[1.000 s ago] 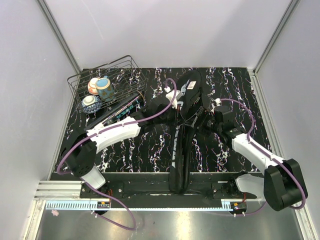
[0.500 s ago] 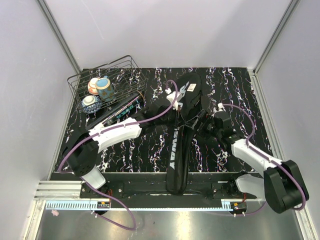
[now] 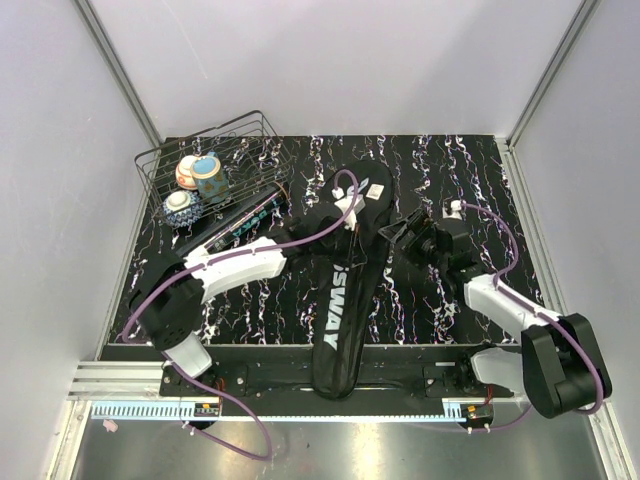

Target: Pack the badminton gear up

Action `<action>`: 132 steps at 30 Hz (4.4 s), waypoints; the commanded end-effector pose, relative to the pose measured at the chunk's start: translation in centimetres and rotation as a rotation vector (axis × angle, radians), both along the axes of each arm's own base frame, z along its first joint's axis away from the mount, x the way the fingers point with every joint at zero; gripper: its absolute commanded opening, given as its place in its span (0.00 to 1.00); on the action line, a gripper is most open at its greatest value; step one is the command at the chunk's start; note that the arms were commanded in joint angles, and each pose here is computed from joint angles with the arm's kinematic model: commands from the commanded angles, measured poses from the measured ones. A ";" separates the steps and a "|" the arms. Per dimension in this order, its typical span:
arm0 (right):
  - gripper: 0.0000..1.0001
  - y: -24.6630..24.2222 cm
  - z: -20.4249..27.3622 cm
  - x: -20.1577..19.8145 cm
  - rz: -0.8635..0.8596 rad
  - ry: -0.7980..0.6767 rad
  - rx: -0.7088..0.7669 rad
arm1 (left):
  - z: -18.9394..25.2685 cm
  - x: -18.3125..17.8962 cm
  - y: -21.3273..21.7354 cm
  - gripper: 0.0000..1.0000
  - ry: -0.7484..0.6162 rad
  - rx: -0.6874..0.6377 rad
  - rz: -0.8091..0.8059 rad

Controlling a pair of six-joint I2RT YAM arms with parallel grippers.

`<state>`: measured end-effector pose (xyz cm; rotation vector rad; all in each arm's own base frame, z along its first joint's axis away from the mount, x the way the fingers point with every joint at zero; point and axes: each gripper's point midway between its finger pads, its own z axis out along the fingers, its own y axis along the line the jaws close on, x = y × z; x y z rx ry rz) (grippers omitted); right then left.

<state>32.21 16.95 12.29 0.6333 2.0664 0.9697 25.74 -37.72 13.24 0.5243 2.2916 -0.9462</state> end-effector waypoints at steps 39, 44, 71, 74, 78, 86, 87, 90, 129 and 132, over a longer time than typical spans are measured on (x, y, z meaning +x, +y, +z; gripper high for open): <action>0.87 -6.2 -3.3 5.6 0.103 0.148 -0.079 | -3.7 -1.7 -1.6 0.97 -0.287 0.616 0.136; 0.90 -11.7 -1.8 3.9 -0.115 0.194 -0.139 | -5.7 -3.0 -1.6 0.91 -0.366 0.866 0.178; 0.94 -11.8 -1.9 1.6 -0.012 0.188 0.012 | -10.3 -4.0 -2.0 0.00 -0.291 0.925 0.079; 0.98 -9.9 -1.7 2.1 0.073 0.170 0.102 | -6.9 -4.7 -3.4 0.00 -0.254 0.687 0.024; 1.00 -7.6 -1.1 2.9 0.152 0.132 0.130 | -2.3 -5.5 -2.1 0.00 -0.213 0.431 -0.002; 1.00 -3.4 0.5 3.9 0.192 0.116 0.220 | -0.2 -4.8 0.0 0.00 -0.180 0.330 0.005; 1.00 -3.3 0.1 4.0 0.179 0.134 0.211 | -0.2 -4.8 0.2 0.00 -0.178 0.328 0.006; 0.99 -2.1 -1.2 4.2 0.219 0.172 0.173 | -0.2 -5.0 0.2 0.00 -0.169 0.324 -0.003; 0.00 1.9 4.0 4.6 0.239 0.207 0.254 | -1.4 -4.0 -0.4 0.99 -0.232 0.404 -0.027; 0.00 1.4 3.9 4.0 0.144 0.243 0.268 | -0.7 -3.3 -1.5 0.99 -0.271 0.428 -0.021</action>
